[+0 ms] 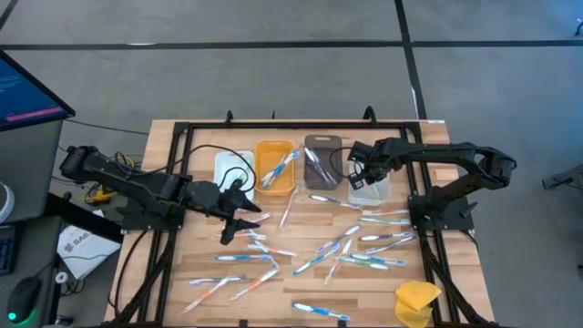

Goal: Pick & Place Toothbrushes
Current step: Put the orange toothbrush into the right white bin

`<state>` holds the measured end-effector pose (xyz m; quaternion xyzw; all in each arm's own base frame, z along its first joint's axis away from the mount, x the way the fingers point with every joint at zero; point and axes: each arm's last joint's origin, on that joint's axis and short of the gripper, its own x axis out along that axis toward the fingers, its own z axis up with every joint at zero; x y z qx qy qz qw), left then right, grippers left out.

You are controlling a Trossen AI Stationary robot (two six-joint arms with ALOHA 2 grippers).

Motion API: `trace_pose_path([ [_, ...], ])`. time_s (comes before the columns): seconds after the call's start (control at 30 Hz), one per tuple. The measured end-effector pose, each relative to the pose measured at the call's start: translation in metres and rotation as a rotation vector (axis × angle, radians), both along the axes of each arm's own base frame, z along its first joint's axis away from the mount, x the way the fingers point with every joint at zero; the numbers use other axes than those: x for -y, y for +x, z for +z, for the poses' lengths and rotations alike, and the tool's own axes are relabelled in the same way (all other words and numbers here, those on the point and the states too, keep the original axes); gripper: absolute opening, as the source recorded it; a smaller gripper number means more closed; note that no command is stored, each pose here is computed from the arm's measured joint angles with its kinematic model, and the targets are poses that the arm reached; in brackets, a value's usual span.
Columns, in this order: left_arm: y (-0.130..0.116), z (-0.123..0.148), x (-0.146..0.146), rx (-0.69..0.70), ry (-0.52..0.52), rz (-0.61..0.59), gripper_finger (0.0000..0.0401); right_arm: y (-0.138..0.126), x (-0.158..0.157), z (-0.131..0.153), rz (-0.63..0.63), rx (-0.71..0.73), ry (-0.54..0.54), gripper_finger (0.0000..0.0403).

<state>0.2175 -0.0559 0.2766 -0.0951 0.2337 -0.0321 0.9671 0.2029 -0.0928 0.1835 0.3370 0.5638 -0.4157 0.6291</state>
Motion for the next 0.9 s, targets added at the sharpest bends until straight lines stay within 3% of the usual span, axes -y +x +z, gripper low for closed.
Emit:
trace_pose_path([
  [0.27,0.0,0.0,0.0,0.0,0.0,0.0,0.0213,0.001,0.005,-0.002,-0.002,0.025,0.029,0.0008],
  [0.63,0.0,0.0,0.0,0.0,0.0,0.0,0.0213,0.017,0.012,-0.04,0.088,-0.132,0.113,0.0038],
  [0.9,0.0,0.0,-0.001,0.001,0.009,0.005,0.0213,0.032,0.019,-0.029,0.115,-0.083,0.078,0.0045],
])
